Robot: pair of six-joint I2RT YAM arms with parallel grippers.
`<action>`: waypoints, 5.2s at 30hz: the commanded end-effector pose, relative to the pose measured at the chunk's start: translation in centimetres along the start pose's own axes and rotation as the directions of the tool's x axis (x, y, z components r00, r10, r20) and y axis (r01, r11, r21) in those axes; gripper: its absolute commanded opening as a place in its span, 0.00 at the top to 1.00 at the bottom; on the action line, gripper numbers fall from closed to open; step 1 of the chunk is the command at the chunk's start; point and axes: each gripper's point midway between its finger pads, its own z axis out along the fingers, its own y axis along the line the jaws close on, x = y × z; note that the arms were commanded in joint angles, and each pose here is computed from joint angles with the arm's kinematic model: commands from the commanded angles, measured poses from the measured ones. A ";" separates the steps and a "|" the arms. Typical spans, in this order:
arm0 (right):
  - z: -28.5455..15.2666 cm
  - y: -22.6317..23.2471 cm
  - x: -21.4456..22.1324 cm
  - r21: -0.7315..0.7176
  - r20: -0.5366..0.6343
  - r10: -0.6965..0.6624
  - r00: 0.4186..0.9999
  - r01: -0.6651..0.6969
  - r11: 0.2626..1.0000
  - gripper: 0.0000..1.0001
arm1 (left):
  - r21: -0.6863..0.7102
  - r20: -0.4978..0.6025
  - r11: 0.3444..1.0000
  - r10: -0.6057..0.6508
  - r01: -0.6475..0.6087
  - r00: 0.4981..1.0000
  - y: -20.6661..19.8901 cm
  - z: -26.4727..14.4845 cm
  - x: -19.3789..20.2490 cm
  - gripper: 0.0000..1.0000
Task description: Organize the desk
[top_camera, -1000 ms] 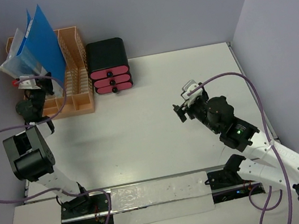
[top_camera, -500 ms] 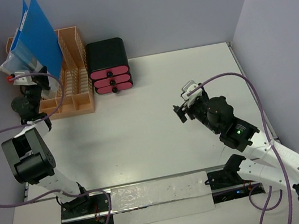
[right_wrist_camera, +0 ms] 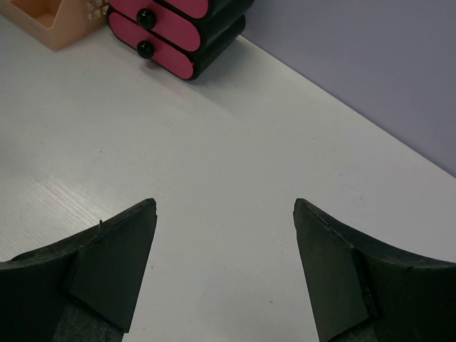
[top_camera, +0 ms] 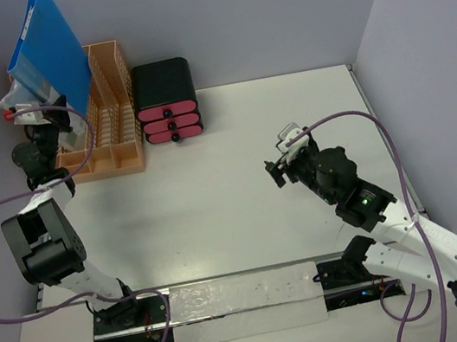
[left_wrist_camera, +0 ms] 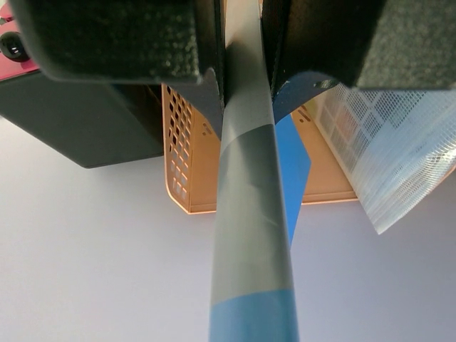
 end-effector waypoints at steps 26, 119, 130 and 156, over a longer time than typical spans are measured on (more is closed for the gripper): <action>1.5 0.3 0.7 0.003 -0.034 0.005 0.999 -0.005 1.000 0.16 | 0.049 -0.071 0.998 -0.029 0.032 0.997 0.1 0.9 11.6 1.00; -2.4 -2.4 -4.9 0.059 -0.036 0.122 0.992 -0.119 0.991 0.15 | -0.228 -0.008 0.915 0.339 -0.332 0.941 -3.5 6.3 -2.3 1.00; -1.9 -2.0 -4.0 0.051 -0.064 0.116 0.991 -0.113 0.992 0.15 | -0.162 0.007 0.968 0.195 -0.192 0.981 -2.6 4.8 4.1 1.00; -1.9 -1.8 -2.1 0.060 -0.100 0.107 0.989 -0.101 0.993 0.15 | 0.050 -0.130 0.980 0.196 -0.191 0.972 -4.3 1.8 12.3 1.00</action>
